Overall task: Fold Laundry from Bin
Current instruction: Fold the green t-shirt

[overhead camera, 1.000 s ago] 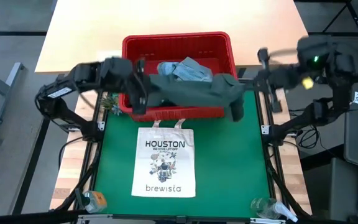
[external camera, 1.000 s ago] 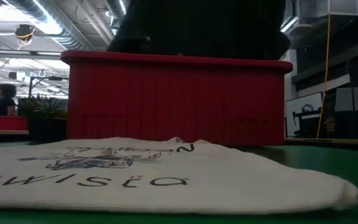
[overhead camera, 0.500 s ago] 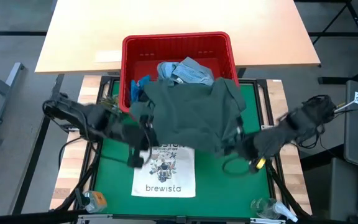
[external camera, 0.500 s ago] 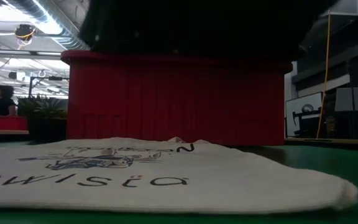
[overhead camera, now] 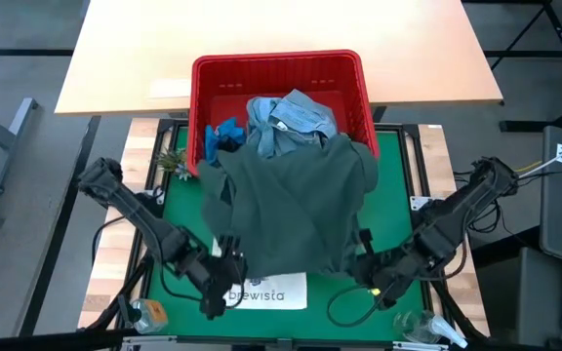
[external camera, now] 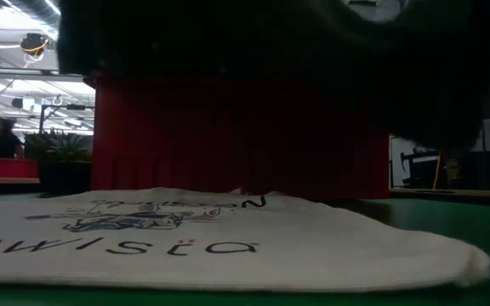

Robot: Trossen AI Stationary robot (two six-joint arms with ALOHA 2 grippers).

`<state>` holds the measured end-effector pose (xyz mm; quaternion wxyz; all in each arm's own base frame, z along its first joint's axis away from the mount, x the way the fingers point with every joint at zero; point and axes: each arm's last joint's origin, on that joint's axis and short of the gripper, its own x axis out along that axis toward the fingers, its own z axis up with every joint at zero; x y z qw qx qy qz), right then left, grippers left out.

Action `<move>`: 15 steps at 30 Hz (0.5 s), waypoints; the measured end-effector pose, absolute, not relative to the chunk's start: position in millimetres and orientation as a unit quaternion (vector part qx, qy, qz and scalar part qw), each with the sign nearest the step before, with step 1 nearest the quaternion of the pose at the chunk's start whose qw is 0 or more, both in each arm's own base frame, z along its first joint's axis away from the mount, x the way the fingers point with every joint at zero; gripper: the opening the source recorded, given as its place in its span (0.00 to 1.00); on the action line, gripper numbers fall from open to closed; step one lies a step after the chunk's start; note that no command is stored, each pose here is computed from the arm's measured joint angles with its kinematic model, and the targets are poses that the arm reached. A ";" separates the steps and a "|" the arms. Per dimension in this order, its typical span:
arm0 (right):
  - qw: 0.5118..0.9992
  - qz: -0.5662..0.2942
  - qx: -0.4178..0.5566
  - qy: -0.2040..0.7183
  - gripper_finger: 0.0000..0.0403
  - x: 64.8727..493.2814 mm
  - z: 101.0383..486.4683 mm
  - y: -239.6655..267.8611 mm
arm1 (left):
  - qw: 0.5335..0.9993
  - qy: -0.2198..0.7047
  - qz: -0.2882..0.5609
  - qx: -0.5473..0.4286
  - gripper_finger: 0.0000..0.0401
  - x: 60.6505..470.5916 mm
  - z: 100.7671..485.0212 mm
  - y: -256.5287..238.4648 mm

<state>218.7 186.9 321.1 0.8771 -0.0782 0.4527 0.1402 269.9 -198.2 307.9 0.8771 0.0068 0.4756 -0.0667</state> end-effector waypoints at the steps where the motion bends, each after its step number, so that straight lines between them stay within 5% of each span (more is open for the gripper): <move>1: 0.873 0.144 -0.066 0.461 0.01 217.2 314.0 189.2 | 0.877 0.476 -0.066 -0.002 0.00 269.7 303.7 -202.5; 15: 0.836 0.215 0.010 0.505 0.01 198.8 282.6 212.0 | 0.867 0.486 -0.092 -0.060 0.00 280.3 245.7 -253.9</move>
